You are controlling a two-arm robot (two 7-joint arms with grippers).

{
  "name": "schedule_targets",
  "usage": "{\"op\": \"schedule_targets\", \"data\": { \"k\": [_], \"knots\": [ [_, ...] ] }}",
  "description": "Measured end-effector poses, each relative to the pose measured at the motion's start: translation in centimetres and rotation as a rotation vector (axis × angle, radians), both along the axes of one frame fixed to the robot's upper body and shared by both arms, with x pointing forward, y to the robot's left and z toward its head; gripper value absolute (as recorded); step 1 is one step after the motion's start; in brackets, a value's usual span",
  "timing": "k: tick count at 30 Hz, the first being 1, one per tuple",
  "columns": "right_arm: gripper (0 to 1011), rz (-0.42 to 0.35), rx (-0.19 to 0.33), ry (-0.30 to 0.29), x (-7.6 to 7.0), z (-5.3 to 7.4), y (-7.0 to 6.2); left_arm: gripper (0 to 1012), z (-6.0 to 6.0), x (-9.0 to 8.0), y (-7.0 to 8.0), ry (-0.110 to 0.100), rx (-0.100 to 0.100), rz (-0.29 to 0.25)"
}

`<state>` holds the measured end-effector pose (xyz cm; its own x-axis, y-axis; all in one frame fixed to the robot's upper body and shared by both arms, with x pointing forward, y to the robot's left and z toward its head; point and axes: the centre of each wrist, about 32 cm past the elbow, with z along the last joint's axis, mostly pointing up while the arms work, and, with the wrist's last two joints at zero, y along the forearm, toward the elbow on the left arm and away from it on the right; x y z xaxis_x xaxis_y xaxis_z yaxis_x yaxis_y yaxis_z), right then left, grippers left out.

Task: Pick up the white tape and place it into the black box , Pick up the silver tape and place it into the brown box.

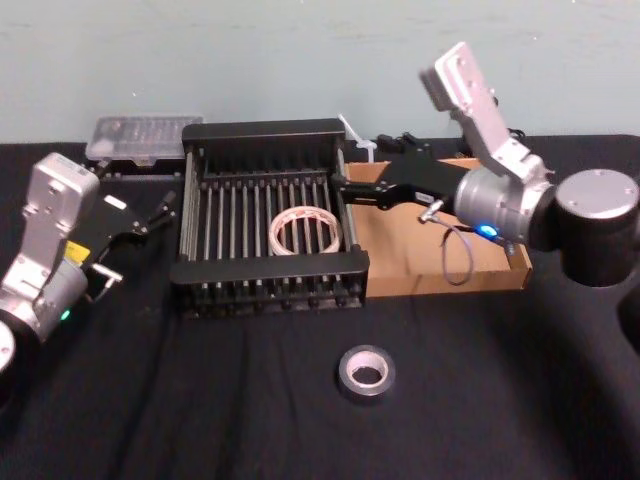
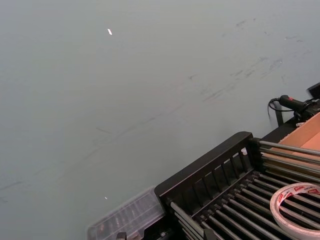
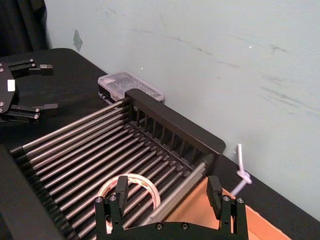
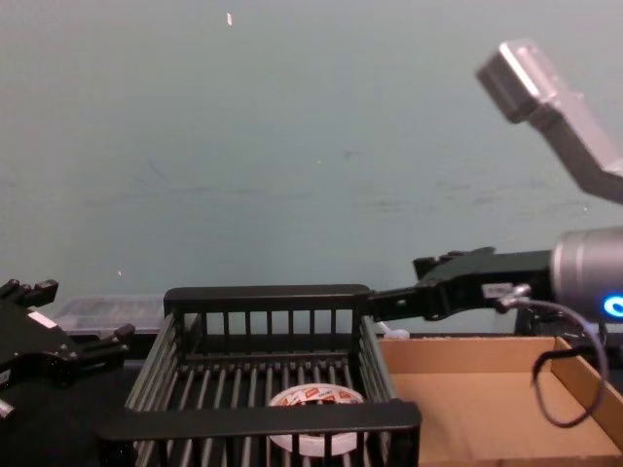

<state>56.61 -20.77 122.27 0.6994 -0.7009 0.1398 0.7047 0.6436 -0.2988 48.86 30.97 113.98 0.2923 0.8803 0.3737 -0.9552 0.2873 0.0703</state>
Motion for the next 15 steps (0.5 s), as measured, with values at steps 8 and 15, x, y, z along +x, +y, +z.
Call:
{"op": "schedule_targets", "data": {
  "k": [8, 15],
  "knots": [
    [1000, -0.008, 0.001, 0.002, -2.5, 0.8, -2.2, 1001, 0.0, 0.0, 0.0, 0.000, 0.000, 0.000],
    [1000, -0.011, -0.011, 0.035, -4.9, 0.7, -4.0, 1001, 0.0, 0.0, 0.0, 0.000, 0.000, 0.000]
  ]
}}
